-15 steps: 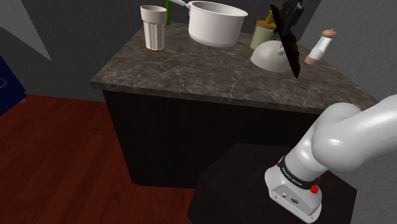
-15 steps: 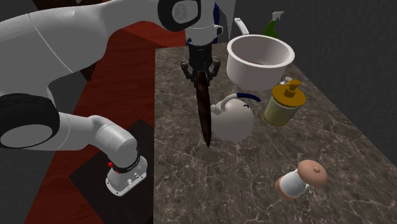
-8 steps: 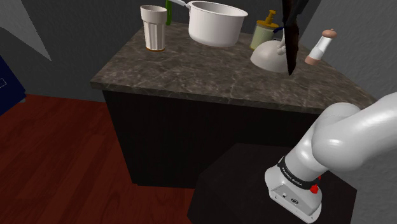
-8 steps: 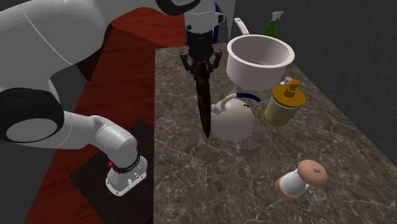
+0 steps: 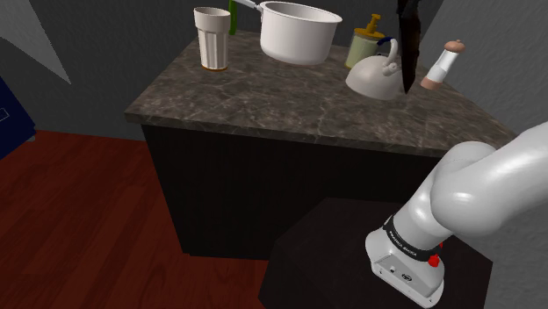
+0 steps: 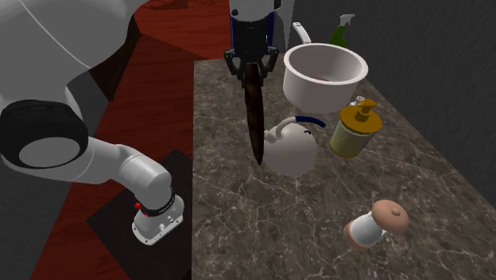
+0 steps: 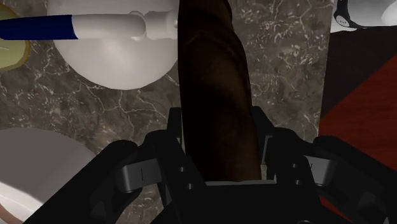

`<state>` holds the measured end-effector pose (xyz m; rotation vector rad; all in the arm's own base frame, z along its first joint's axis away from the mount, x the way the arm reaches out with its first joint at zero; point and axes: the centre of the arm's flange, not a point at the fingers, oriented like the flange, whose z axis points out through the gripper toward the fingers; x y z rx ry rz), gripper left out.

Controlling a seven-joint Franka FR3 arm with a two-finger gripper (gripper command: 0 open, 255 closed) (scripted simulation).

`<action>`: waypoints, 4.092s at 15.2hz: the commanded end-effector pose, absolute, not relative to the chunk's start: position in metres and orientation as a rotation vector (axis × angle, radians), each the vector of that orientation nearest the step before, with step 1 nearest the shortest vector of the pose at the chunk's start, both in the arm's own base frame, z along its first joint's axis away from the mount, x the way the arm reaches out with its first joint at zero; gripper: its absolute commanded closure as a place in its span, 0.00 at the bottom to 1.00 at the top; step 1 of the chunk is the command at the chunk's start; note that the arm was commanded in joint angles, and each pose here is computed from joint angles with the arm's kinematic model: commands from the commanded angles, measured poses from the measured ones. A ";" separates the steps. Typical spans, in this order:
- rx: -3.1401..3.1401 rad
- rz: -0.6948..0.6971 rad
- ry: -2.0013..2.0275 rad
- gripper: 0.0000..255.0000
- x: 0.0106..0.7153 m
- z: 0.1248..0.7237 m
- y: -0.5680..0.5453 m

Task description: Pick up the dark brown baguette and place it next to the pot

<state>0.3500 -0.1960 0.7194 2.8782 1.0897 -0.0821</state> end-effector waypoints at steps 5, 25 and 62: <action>2.878 -0.082 1.090 1.00 0.361 0.744 -0.192; 2.878 -0.082 1.090 1.00 0.405 0.660 -0.175; 2.878 -0.082 1.090 1.00 0.405 0.485 -0.175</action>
